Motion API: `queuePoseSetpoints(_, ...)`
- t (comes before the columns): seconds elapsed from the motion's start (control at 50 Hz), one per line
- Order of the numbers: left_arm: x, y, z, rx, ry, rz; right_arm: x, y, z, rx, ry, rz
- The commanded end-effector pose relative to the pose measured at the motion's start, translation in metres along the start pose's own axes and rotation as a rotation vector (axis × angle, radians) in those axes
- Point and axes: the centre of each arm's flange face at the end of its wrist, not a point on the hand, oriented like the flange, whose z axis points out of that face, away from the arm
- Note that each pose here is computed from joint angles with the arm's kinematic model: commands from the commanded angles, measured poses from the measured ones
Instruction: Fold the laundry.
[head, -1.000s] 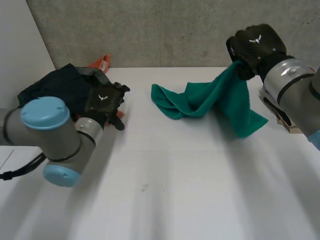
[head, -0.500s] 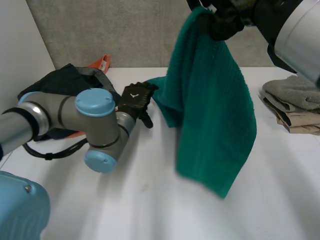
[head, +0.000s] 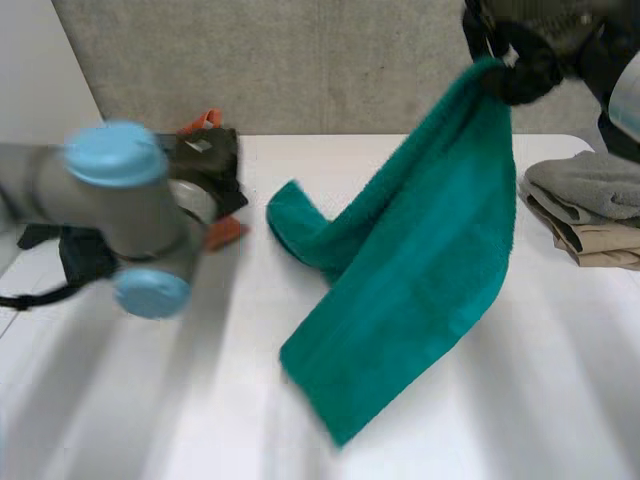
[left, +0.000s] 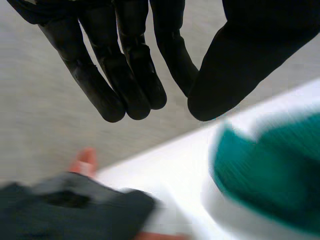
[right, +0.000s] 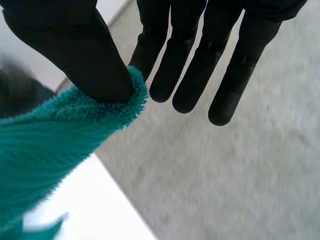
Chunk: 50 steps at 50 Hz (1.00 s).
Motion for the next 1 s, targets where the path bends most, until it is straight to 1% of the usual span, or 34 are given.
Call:
queuePoseSetpoints(0.02, -0.033, -0.044, -0.027, 0.047, 0.087, 0.011, 0.006, 0.051, 0.014, -0.132, -0.008, 0.047)
queuePoseSetpoints(0.06, -0.034, -0.042, -0.034, 0.030, 0.110, 0.013, 0.004, 0.055, 0.014, -0.141, -0.018, 0.051)
queuePoseSetpoints(0.16, -0.041, -0.034, -0.052, -0.010, 0.085, 0.030, 0.002, 0.062, 0.016, -0.141, -0.013, 0.051)
queuePoseSetpoints(0.24, -0.039, -0.015, -0.059, -0.067, 0.094, 0.091, 0.002, 0.071, 0.018, -0.167, -0.017, 0.056)
queuePoseSetpoints(0.26, -0.036, -0.004, -0.059, -0.090, 0.112, 0.121, 0.001, 0.075, 0.018, -0.180, -0.022, 0.059)
queuePoseSetpoints(0.32, -0.030, 0.012, -0.055, -0.118, 0.155, 0.156, -0.001, 0.079, 0.016, -0.199, -0.031, 0.067)
queuePoseSetpoints(0.36, -0.022, 0.027, -0.049, -0.130, 0.210, 0.184, -0.005, 0.081, 0.013, -0.205, -0.043, 0.072)
queuePoseSetpoints(0.4, -0.016, 0.036, -0.042, -0.128, 0.245, 0.193, -0.006, 0.076, 0.011, -0.185, -0.049, 0.067)
queuePoseSetpoints(0.46, 0.002, 0.050, -0.019, -0.105, 0.305, 0.212, -0.010, 0.054, 0.004, -0.113, -0.066, 0.053)
queuePoseSetpoints(0.54, 0.021, 0.060, 0.001, -0.087, 0.326, 0.222, -0.018, 0.012, -0.013, 0.004, -0.086, 0.054)
queuePoseSetpoints(0.62, 0.033, 0.069, 0.016, -0.070, 0.334, 0.220, -0.024, -0.010, -0.028, 0.055, -0.116, 0.083)
queuePoseSetpoints(0.68, 0.045, 0.078, 0.022, -0.063, 0.356, 0.228, -0.025, -0.017, -0.033, 0.068, -0.126, 0.092)
queuePoseSetpoints(0.72, 0.059, 0.089, 0.024, -0.060, 0.388, 0.249, -0.022, -0.019, -0.035, 0.070, -0.114, 0.093)
queuePoseSetpoints(0.76, 0.065, 0.097, 0.026, -0.064, 0.400, 0.274, -0.021, -0.018, -0.033, 0.064, -0.110, 0.098)
queuePoseSetpoints(0.78, 0.068, 0.104, 0.026, -0.079, 0.409, 0.305, -0.017, -0.016, -0.032, 0.059, -0.096, 0.105)
queuePoseSetpoints(0.84, 0.068, 0.111, 0.029, -0.088, 0.406, 0.351, -0.009, -0.005, -0.024, 0.026, -0.070, 0.120)
queuePoseSetpoints(0.86, 0.065, 0.112, 0.032, -0.093, 0.398, 0.371, -0.003, 0.005, -0.015, 0.000, -0.050, 0.128)
queuePoseSetpoints(0.92, 0.059, 0.102, 0.040, -0.060, 0.358, 0.380, 0.007, 0.019, -0.002, -0.027, -0.018, 0.135)
queuePoseSetpoints(0.94, 0.053, 0.087, 0.048, -0.020, 0.302, 0.372, 0.015, 0.028, 0.008, -0.038, 0.005, 0.136)
queuePoseSetpoints(1.0, 0.038, 0.053, 0.062, 0.091, 0.186, 0.343, 0.026, 0.035, 0.028, -0.009, 0.051, 0.123)
